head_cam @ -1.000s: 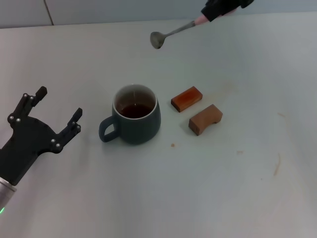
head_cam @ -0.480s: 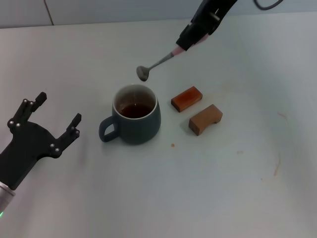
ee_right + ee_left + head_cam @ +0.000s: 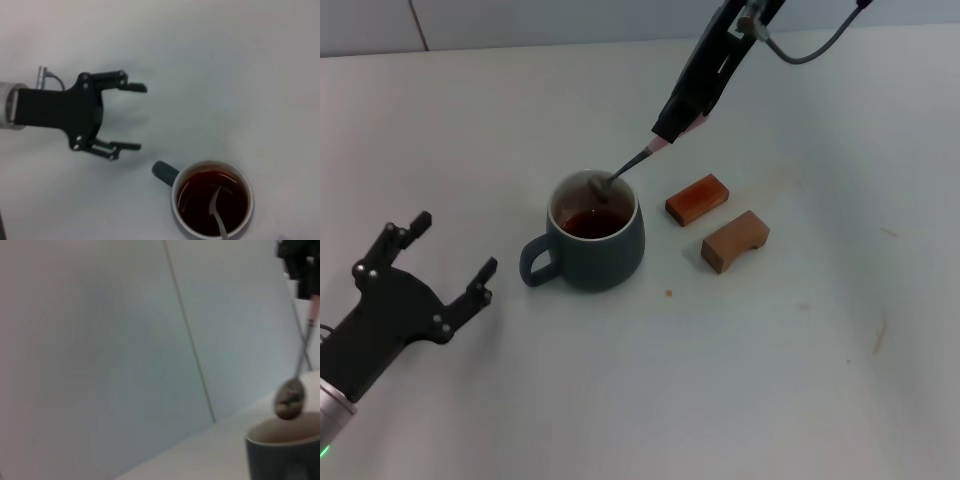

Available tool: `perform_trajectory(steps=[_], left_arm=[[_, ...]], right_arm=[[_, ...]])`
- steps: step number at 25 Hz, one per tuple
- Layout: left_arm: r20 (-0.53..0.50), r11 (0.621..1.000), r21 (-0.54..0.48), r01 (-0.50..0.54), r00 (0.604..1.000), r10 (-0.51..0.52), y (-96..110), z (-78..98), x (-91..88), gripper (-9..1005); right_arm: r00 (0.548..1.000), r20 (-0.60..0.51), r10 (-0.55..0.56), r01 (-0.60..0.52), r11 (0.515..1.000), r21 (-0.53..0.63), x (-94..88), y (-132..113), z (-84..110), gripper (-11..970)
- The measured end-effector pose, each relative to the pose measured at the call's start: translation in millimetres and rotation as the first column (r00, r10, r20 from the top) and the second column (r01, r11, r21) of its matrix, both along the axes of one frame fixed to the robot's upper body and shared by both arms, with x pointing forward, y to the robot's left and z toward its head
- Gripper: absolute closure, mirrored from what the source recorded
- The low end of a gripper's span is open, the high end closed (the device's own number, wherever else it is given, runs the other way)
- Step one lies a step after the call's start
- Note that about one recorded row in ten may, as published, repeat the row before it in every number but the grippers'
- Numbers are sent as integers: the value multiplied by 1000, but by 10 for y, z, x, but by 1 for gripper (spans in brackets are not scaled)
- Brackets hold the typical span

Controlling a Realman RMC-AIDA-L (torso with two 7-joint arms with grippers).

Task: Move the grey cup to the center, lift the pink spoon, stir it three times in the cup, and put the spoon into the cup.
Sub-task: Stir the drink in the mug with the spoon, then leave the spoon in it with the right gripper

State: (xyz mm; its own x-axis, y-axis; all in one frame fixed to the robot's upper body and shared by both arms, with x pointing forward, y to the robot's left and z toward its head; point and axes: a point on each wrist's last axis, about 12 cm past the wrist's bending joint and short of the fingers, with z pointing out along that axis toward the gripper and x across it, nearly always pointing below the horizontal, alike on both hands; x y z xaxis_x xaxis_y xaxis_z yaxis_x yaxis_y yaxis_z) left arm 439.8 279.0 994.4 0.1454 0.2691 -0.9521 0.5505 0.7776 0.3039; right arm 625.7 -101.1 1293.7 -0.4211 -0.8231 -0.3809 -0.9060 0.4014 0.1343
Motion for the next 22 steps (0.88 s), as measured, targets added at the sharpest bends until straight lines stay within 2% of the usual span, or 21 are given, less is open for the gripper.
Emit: perform_trajectory(steps=[6, 22], left_arm=[[-79, 994, 34, 108, 991, -105, 41, -51, -45, 146], [-99, 992, 33, 126, 988, -122, 40, -58, -37, 147]], right_arm=[[1000, -13, 16, -16, 1000, -19, 45, 128, -118, 844], [999, -17, 49, -50, 996, -73, 83, 415, -470, 843]])
